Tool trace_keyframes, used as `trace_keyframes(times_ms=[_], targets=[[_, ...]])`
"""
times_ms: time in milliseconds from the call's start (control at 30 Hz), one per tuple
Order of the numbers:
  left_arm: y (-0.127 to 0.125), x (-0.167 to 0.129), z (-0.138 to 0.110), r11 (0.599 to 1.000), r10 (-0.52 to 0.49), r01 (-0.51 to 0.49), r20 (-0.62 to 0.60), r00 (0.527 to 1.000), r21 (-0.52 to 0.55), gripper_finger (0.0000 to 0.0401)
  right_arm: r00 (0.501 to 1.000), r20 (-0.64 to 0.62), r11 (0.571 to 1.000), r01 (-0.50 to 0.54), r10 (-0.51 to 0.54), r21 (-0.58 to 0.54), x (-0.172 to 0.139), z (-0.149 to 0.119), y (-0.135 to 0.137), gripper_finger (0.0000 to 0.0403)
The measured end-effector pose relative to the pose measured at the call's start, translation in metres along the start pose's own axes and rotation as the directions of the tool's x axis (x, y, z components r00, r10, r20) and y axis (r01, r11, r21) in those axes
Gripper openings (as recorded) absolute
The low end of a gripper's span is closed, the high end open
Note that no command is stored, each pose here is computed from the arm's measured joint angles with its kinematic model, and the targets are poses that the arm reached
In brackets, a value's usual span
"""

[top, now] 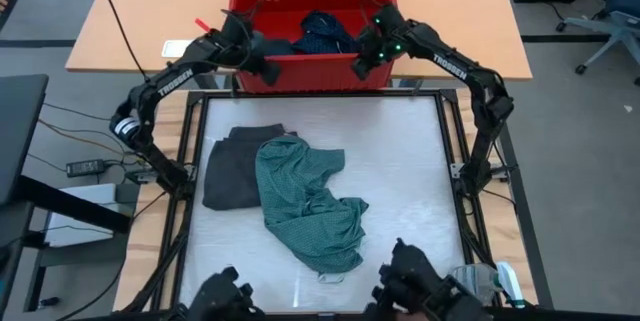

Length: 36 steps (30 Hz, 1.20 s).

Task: Fold laundry
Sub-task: Fold the dark green polo

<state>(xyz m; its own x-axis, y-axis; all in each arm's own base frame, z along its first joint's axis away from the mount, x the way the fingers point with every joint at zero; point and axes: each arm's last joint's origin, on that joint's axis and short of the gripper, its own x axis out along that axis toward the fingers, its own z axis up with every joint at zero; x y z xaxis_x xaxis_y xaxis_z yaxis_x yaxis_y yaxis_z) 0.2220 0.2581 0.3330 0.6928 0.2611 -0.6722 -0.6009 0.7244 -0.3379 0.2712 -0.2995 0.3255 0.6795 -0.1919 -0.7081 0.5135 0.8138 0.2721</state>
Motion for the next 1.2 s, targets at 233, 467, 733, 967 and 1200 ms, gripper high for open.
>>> trace_keyframes(times_ms=[233, 467, 733, 967, 1200], targets=[[-0.040, -0.016, -0.017, 0.989, -0.070, 0.081, -0.097, 0.993, 0.124, 0.0153, 0.972, -0.197, 0.991, -0.130, 0.131, 0.021, 0.019, -0.018, 0.060, 0.0080], [-0.086, -0.040, -0.040, 0.939, -0.141, 0.194, -0.197, 0.970, 0.282, 0.0153, 0.928, -0.365, 0.990, -0.114, 0.075, -0.088, 0.034, -0.047, 0.154, 0.0084], [-0.113, -0.022, -0.109, 0.891, -0.231, 0.320, -0.286, 0.930, 0.321, 0.0153, 0.853, -0.516, 0.986, -0.145, 0.082, -0.083, 0.053, -0.105, 0.231, 0.0094], [-0.129, -0.012, -0.176, 0.877, -0.307, 0.409, -0.362, 0.880, 0.252, 0.0153, 0.777, -0.618, 0.954, -0.262, 0.119, -0.146, 0.064, -0.169, 0.283, 0.0135], [-0.155, -0.010, -0.211, 0.820, -0.378, 0.480, -0.335, 0.863, 0.311, 0.0153, 0.737, -0.674, 0.941, -0.262, 0.053, -0.214, 0.074, -0.213, 0.288, 0.0207]])
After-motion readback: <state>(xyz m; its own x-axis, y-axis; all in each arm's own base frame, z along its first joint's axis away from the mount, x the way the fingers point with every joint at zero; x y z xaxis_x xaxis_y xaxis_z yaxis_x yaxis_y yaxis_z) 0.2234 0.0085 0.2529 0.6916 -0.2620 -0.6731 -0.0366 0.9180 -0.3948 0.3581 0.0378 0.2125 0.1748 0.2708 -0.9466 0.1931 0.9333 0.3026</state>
